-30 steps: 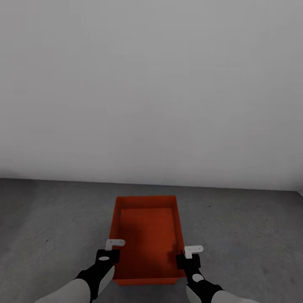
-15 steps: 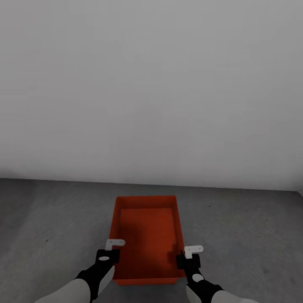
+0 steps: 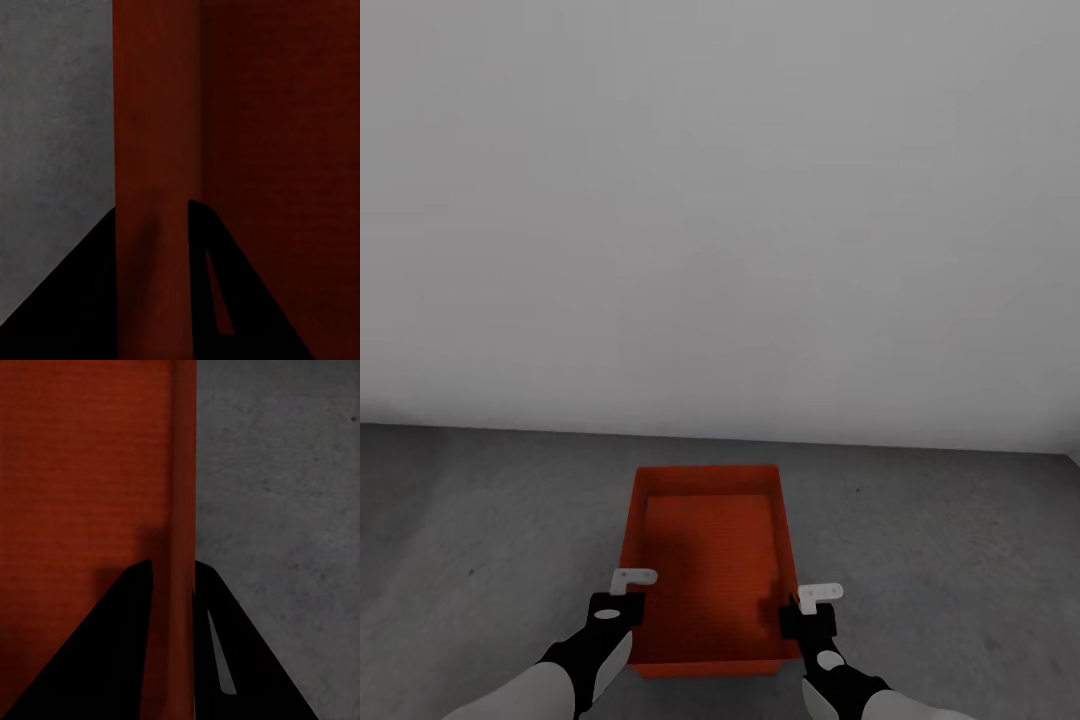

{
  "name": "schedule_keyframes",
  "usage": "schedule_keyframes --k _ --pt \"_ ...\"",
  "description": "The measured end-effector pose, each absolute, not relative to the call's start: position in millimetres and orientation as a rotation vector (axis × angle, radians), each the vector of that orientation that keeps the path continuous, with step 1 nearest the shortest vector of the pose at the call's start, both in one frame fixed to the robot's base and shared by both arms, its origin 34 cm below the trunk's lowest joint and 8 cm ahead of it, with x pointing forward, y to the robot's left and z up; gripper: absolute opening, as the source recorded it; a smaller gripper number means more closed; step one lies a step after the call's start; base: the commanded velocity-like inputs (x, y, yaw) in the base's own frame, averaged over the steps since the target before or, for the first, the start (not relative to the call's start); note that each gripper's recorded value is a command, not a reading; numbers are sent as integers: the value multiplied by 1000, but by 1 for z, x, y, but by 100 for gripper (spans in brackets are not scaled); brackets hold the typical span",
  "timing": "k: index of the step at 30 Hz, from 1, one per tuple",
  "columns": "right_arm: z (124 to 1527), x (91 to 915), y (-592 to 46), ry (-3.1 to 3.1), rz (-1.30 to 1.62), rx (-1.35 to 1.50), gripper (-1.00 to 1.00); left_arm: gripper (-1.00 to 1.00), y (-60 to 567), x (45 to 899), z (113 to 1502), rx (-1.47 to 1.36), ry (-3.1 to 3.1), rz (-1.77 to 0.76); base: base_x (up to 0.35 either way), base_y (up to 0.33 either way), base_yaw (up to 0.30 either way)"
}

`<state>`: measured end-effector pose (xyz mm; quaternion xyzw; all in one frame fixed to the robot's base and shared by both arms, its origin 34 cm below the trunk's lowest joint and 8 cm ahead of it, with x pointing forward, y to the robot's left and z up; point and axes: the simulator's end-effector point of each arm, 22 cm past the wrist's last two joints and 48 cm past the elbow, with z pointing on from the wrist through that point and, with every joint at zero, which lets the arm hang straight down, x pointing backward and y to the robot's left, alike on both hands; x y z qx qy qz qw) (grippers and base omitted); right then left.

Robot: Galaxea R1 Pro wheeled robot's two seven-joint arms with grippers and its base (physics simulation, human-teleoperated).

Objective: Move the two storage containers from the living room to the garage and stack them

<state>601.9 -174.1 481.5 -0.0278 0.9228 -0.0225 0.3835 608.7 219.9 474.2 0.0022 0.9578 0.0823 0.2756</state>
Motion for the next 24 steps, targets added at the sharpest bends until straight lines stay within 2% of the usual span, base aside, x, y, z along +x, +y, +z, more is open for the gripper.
schedule_keyframes --k 24 --pt "482 602 -174 2353 -57 -71 -100 -100 220 609 474 6 2574 221 0 31 0"
